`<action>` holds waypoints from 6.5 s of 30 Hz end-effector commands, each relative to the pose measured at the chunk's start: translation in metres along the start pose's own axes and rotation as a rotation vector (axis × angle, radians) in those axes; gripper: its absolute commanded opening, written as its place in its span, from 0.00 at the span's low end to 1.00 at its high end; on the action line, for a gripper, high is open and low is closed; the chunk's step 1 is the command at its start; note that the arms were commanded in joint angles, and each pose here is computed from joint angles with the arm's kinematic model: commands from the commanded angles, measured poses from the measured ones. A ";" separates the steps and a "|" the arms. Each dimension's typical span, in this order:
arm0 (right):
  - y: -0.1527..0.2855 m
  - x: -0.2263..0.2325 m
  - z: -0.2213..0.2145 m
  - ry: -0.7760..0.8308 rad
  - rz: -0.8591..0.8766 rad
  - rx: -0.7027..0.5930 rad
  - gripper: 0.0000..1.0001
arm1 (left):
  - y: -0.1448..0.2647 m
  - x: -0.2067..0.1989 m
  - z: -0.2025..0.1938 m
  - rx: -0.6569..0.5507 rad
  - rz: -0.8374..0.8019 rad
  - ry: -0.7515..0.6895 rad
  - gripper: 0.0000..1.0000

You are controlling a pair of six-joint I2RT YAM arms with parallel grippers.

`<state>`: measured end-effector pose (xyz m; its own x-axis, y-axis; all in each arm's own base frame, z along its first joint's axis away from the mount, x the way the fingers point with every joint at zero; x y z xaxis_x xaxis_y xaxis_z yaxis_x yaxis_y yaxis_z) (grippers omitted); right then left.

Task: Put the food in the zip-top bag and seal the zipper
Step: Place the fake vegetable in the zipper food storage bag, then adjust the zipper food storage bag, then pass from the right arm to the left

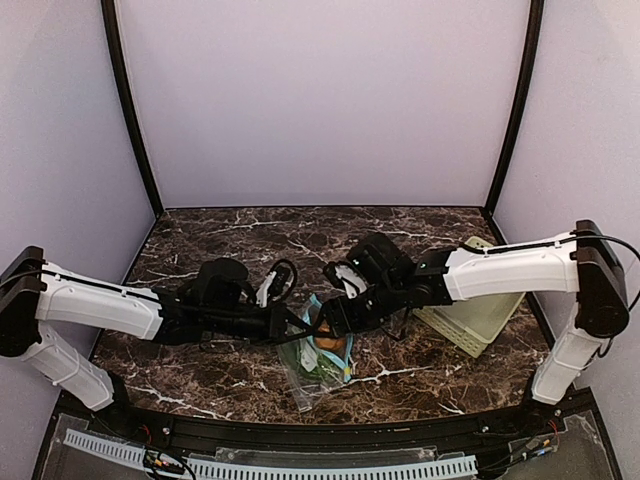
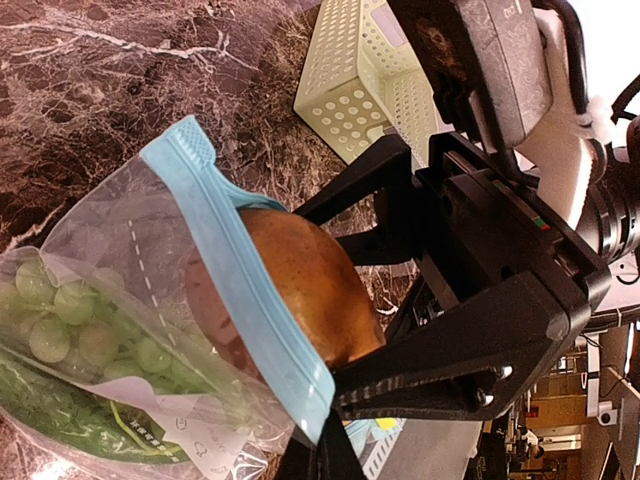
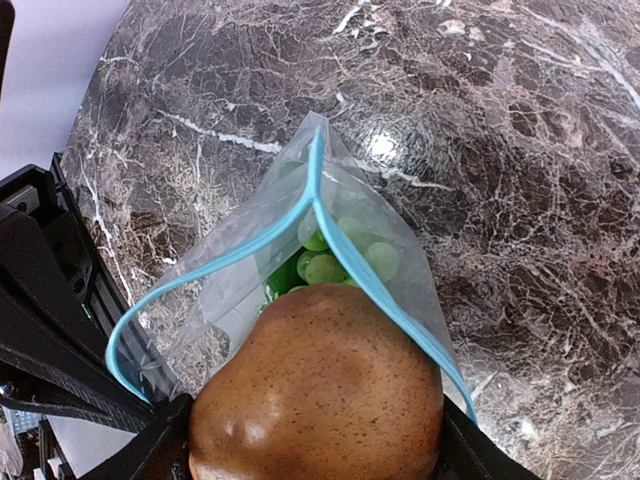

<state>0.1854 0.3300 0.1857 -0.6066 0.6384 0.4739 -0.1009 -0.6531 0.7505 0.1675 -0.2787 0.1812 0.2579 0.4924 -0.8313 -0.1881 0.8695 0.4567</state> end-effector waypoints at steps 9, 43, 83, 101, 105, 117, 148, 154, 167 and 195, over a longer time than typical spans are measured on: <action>-0.010 0.012 0.008 0.065 -0.048 -0.009 0.80 | 0.006 -0.007 0.000 -0.007 -0.033 -0.030 0.01; 0.002 -0.020 -0.011 -0.065 -0.156 0.024 0.48 | 0.009 -0.005 -0.001 -0.012 -0.018 -0.023 0.01; 0.080 0.012 -0.002 -0.283 -0.135 -0.219 0.00 | 0.001 -0.056 0.039 -0.002 0.086 -0.232 0.11; 0.104 0.002 0.010 -0.526 -0.311 -0.445 0.00 | 0.027 -0.075 -0.002 -0.071 0.101 -0.549 0.88; 0.100 0.000 0.012 -0.558 -0.322 -0.454 0.00 | 0.013 -0.065 -0.016 -0.028 0.138 -0.527 0.90; 0.094 -0.005 0.010 -0.558 -0.377 -0.451 0.00 | -0.024 -0.061 -0.030 0.004 0.020 -0.287 0.89; 0.088 -0.003 0.011 -0.442 -0.444 -0.413 0.00 | -0.067 -0.069 -0.019 0.046 0.092 -0.208 0.41; 0.087 -0.004 0.010 -0.431 -0.457 -0.406 0.00 | -0.066 -0.068 -0.017 0.035 0.131 -0.214 0.34; 0.082 -0.001 0.012 -0.394 -0.481 -0.387 0.00 | -0.066 -0.071 -0.014 0.028 0.151 -0.227 0.23; 0.115 0.007 0.008 -0.168 -0.442 -0.468 0.42 | -0.048 -0.077 -0.014 0.002 0.121 -0.165 0.01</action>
<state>0.1847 0.2763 0.2524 -0.1909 0.9462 0.2612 -0.6036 -0.3230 0.7289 0.1487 -0.3692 0.2011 0.4048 0.6117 -0.6797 -0.2108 0.7857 0.5816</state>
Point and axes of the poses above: each gripper's point midway between its finger pads, its own y axis back along the fingers, its own x axis along the line the jaws close on, z = x × y, the point moved 10 cm from there along y, back along the fingers, and after that the axes turned 6 degrees about y, right-handed, at the moved point
